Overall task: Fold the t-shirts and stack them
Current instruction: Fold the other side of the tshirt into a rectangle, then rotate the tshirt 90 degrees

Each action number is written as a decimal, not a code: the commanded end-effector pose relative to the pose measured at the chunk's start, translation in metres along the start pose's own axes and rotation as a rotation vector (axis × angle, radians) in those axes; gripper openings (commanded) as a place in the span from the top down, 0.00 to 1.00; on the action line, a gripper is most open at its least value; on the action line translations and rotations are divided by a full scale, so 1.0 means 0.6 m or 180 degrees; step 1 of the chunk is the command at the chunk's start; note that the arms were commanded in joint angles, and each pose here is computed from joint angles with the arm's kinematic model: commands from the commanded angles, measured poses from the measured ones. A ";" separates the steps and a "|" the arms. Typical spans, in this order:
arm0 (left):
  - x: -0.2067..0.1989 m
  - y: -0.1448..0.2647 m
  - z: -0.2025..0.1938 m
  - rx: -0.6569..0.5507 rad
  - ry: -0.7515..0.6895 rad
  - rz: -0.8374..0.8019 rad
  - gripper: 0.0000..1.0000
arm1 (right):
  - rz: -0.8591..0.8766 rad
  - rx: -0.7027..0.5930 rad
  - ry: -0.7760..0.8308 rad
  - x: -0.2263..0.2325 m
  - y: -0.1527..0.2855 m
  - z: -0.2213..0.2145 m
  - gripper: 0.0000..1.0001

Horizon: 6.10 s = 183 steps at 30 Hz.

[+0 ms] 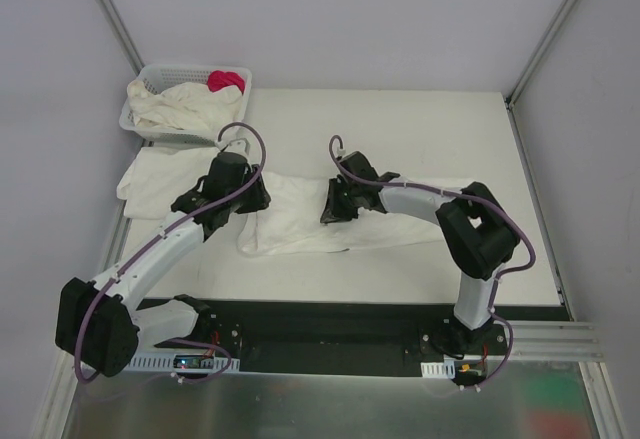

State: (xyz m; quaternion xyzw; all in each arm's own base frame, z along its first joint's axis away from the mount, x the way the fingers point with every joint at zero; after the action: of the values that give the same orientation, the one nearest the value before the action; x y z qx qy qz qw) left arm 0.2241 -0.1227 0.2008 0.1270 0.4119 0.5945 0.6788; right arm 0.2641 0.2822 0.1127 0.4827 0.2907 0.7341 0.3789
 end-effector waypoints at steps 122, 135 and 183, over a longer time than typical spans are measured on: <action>-0.074 -0.248 0.188 0.0402 0.0414 0.0337 1.00 | -0.0999 -0.1039 -0.0919 -0.236 0.212 0.162 0.80; -0.022 -0.145 0.068 0.0616 0.0492 0.0641 1.00 | -0.0622 -0.0946 -0.1148 -0.233 0.188 0.114 0.79; 0.052 -0.345 0.138 0.1446 0.0395 0.1572 0.90 | -0.0327 -0.1698 -0.0954 -0.158 0.321 0.065 0.78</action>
State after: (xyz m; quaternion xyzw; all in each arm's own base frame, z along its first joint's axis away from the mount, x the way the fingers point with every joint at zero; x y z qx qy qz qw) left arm 0.4144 -0.1261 0.1108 0.3045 0.5356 0.6466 0.4497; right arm 0.2694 0.1027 0.1995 0.4806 0.1006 0.6639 0.5641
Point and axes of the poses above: each gripper's point midway between its finger pads, its own y axis back along the fingers, its own x axis along the line the jaws close on, z = x × y, the point moved 9 cm from there along y, back along the fingers, and after that the axes turned 6 degrees about y, right-handed, at the moved point
